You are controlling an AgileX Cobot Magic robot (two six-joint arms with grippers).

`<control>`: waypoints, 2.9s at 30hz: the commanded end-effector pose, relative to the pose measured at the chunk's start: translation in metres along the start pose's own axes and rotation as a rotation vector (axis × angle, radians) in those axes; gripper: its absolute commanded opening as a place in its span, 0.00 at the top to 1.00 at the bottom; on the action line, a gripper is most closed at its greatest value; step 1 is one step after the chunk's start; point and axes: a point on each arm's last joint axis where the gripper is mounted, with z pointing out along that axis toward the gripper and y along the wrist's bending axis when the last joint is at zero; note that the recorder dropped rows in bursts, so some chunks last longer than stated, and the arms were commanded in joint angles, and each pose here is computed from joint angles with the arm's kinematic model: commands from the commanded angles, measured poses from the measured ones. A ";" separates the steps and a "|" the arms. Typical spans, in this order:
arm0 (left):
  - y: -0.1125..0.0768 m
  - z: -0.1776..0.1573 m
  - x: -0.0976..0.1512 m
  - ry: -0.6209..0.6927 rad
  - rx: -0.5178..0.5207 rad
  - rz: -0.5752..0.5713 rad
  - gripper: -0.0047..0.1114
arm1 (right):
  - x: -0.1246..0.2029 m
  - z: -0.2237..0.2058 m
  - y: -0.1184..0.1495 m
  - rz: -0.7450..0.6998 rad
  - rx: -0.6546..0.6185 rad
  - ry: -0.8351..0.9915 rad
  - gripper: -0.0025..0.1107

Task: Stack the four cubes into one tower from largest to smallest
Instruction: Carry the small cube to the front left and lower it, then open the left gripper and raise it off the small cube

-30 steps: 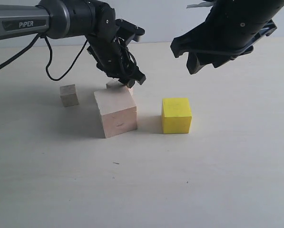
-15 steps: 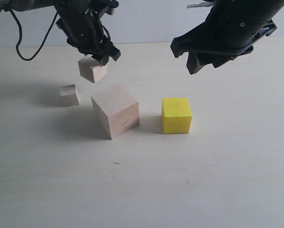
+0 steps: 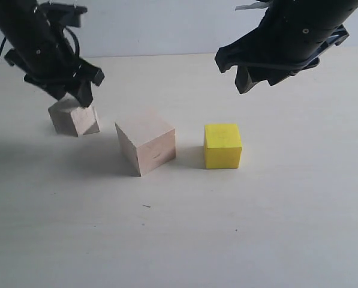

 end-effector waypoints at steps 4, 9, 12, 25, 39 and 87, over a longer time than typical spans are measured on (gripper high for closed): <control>-0.007 0.026 0.044 0.050 0.075 -0.092 0.96 | -0.004 -0.003 0.001 -0.003 -0.005 -0.036 0.53; -0.006 0.037 0.052 0.035 0.065 -0.102 0.96 | -0.004 -0.003 0.001 -0.001 -0.005 -0.036 0.53; -0.006 0.040 0.054 0.036 0.061 -0.101 0.96 | -0.003 -0.003 0.001 -0.003 -0.004 -0.028 0.53; 0.003 0.064 0.061 0.136 -0.020 -0.045 0.94 | -0.001 -0.003 0.007 -0.025 -0.071 -0.003 0.53; 0.003 0.063 0.066 0.186 -0.015 -0.046 0.34 | -0.001 -0.004 0.017 -0.075 -0.178 -0.010 0.53; -0.045 0.077 0.006 -0.125 0.230 -0.103 0.95 | -0.002 0.004 0.016 -0.076 -0.168 0.010 0.53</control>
